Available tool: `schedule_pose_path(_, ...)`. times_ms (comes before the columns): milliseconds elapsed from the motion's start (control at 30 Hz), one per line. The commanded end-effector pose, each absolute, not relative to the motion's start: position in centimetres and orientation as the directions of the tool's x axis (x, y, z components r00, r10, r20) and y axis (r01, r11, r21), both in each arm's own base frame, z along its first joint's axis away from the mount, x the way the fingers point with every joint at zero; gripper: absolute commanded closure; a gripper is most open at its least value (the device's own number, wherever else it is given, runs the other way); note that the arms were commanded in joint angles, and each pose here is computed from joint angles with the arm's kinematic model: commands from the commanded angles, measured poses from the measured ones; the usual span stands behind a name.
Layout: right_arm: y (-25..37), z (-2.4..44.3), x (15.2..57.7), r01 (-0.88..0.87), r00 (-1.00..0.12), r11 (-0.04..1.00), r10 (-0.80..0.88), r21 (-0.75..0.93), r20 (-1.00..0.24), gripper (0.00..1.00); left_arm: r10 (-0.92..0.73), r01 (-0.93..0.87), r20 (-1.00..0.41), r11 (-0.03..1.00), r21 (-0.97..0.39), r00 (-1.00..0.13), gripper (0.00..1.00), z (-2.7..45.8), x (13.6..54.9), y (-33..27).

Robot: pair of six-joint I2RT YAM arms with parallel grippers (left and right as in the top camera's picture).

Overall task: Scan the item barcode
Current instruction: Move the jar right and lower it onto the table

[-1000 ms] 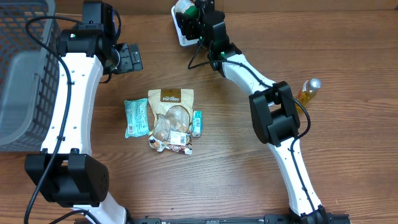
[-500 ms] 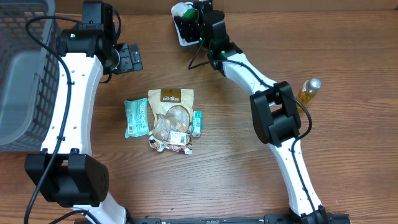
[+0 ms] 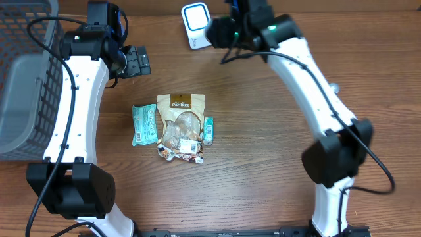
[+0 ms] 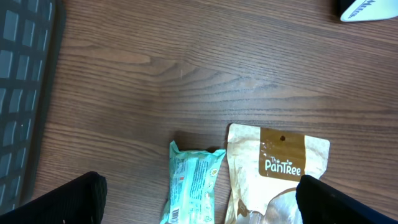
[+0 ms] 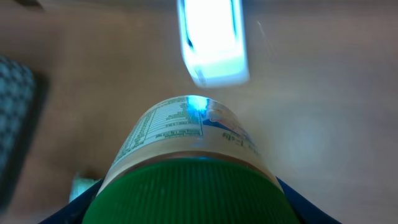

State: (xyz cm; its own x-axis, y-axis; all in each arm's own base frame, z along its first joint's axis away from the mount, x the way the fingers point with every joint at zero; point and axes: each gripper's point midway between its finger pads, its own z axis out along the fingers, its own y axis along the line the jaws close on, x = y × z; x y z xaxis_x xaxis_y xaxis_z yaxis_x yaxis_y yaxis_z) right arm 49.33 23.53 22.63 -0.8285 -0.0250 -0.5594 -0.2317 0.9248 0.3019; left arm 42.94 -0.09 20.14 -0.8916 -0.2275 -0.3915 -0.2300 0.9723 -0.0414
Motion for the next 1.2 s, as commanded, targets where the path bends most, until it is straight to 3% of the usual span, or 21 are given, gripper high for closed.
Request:
schedule_pose_path(0,20.7,21.4,47.0,-0.165,-0.896,0.945,-0.025,0.28,-0.444,0.58,-0.226,-0.225,-0.408,0.973,-0.05,-0.885,0.0,20.9,43.1,-0.4)
schedule_pose_path(200,15.5,17.8,40.7,-0.056,-0.987,0.993,-0.039,0.106,-0.154,0.53,-0.226,-0.225,-0.408,0.973,-0.05,-0.885,0.01,20.9,43.1,-0.4)
schedule_pose_path(400,11.9,17.0,37.6,-0.027,-0.999,0.999,-0.028,-0.043,-0.021,0.52,-0.226,-0.225,-0.408,0.973,-0.05,-0.885,0.0,20.9,43.1,-0.4)
schedule_pose_path(1167,10.2,8.4,33.6,-0.035,-0.982,0.993,-0.014,-0.109,0.186,0.5,-0.226,-0.225,-0.408,0.973,-0.05,-0.885,0.01,20.9,43.1,-0.4)
